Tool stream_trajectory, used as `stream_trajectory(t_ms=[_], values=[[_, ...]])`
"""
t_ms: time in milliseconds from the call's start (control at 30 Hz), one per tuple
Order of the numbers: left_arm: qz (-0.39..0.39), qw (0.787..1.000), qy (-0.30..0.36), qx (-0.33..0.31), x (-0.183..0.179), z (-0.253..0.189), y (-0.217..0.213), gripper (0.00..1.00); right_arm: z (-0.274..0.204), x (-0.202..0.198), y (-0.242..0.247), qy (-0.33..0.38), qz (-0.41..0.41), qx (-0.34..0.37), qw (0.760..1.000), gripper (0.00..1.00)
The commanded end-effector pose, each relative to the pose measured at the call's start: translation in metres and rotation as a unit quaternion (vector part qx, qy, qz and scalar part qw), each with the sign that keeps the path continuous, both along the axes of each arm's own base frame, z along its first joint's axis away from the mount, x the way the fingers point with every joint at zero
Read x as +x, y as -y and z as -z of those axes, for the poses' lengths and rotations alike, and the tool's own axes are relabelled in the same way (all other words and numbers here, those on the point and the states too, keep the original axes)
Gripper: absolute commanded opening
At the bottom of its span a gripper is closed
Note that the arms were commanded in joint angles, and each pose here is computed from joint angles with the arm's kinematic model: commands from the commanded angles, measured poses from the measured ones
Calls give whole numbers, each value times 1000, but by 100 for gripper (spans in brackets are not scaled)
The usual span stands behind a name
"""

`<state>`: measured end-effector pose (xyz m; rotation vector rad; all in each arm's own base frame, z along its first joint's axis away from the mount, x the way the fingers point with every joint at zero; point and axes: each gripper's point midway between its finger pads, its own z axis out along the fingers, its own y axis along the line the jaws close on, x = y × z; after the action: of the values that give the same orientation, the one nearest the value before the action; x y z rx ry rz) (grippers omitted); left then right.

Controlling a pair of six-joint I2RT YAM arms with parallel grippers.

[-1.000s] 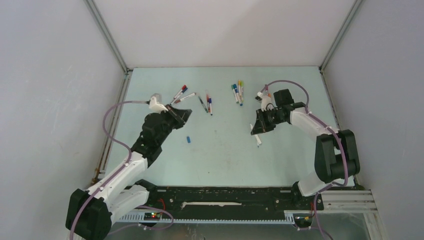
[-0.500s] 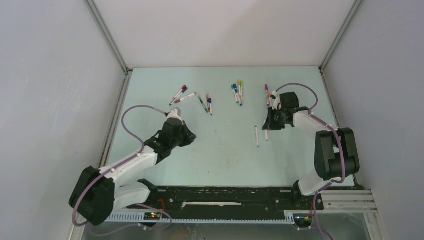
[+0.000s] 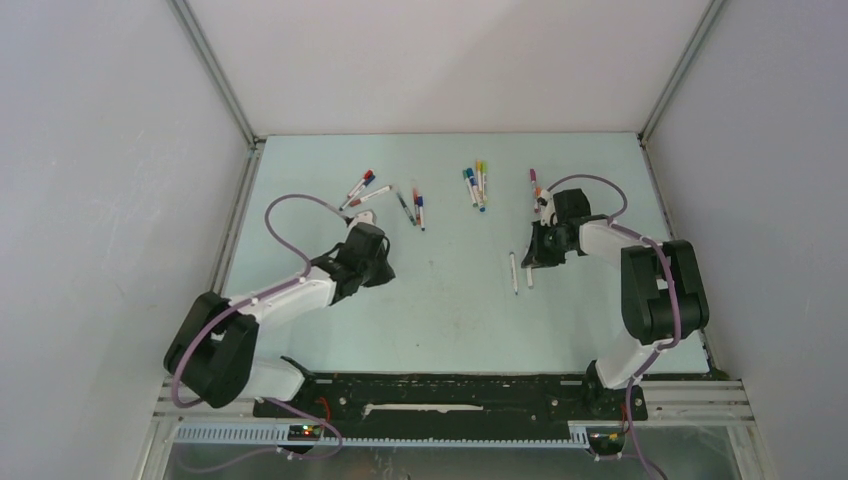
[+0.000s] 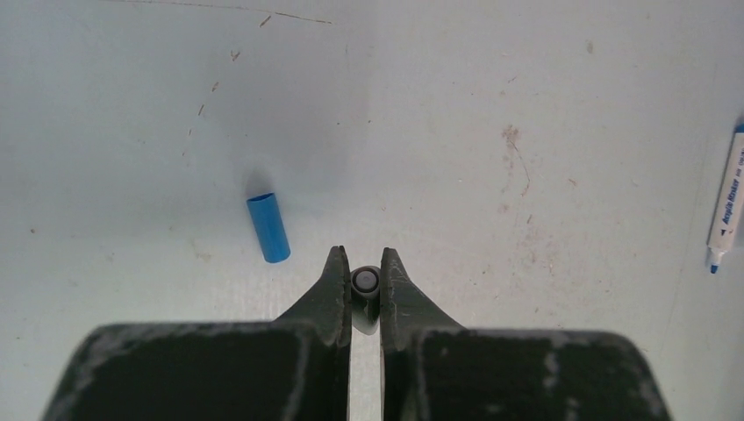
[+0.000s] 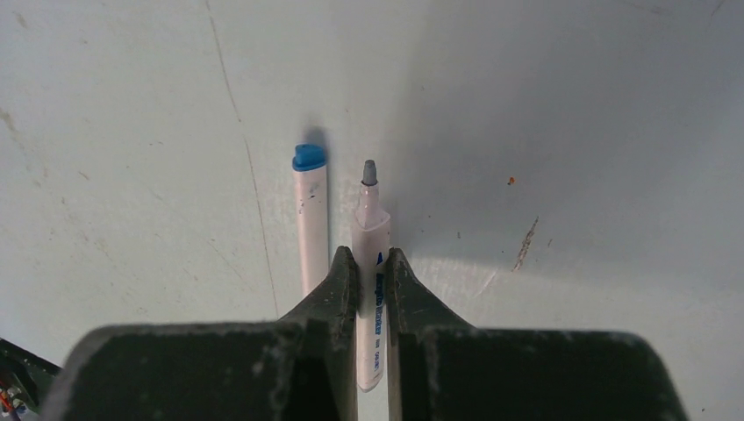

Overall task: Open the pen caps
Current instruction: Place the pen cap at the center of the board.

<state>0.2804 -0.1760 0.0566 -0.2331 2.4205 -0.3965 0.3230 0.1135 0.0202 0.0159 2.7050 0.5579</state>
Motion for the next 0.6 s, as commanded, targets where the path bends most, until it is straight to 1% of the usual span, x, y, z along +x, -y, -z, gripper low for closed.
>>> stream_trajectory(t_ms=[0, 167, 300, 567], values=[[5, 1000, 2, 25, 13, -7, 2, 5, -4, 12, 1, 13, 6, -5, 1000, 8], [6, 998, -25, 49, 11, 5, -1, 7, -2, 13, 2, 10, 5, -7, 1000, 12], [7, 995, -53, 83, 10, 17, -7, 8, 0, 12, 2, 5, 3, -8, 1000, 14], [16, 992, -69, 106, 17, 21, -6, 16, 1, 12, 1, 2, 0, -8, 1000, 16]])
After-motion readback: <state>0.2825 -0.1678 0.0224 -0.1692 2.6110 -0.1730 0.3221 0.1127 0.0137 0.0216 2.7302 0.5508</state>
